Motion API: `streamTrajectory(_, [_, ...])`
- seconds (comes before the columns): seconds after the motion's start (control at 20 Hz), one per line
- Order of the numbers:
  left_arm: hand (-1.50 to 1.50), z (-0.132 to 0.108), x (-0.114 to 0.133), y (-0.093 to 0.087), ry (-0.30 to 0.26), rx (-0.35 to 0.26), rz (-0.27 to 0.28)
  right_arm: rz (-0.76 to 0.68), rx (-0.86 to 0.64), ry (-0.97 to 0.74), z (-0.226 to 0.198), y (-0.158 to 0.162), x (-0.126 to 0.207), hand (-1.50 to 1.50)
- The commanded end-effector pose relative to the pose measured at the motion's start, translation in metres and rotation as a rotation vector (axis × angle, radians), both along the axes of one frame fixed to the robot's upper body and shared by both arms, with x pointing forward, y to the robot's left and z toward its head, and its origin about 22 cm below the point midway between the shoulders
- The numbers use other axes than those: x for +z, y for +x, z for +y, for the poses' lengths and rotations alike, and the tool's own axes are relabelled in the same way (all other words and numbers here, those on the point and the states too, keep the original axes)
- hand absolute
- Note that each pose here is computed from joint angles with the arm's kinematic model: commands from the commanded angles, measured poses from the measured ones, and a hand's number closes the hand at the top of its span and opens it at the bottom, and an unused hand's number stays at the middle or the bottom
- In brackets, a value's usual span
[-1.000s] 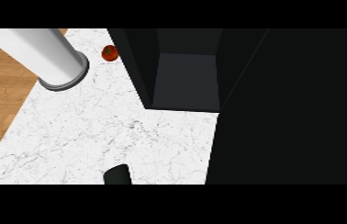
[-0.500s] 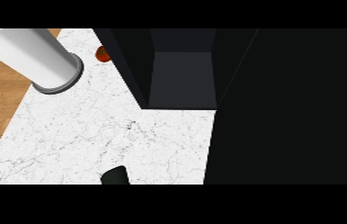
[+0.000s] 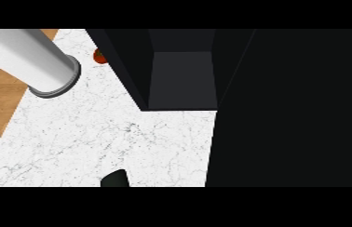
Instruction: Pick up the wine, place it into the cabinet and close the cabinet
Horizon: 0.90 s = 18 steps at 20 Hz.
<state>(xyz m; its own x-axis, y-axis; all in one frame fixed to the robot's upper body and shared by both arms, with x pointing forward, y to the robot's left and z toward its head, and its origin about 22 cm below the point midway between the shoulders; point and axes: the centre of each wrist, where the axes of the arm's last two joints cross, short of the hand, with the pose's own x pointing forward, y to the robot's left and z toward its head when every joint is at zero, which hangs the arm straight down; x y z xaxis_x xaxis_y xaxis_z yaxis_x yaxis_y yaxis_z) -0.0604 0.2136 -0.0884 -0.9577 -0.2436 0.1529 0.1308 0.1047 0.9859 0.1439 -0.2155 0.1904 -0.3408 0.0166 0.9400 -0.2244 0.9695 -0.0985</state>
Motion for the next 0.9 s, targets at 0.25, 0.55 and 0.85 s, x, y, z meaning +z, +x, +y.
streamTrajectory(0.25, [-1.50, -0.028, -0.012, 0.020, -0.010, 0.020, 0.110, -0.043, 0.034, 0.033, -0.005, -0.007, 0.005, -1.50])
streamTrajectory(0.55, [-1.50, -0.016, -0.002, 0.056, -0.058, 0.018, 0.061, -0.047, 0.035, 0.041, 0.001, -0.019, 0.017, -1.50])
streamTrajectory(0.85, [-1.50, -0.002, 0.015, 0.080, -0.057, 0.030, 0.060, -0.039, 0.036, 0.020, 0.003, -0.020, 0.021, -1.50])
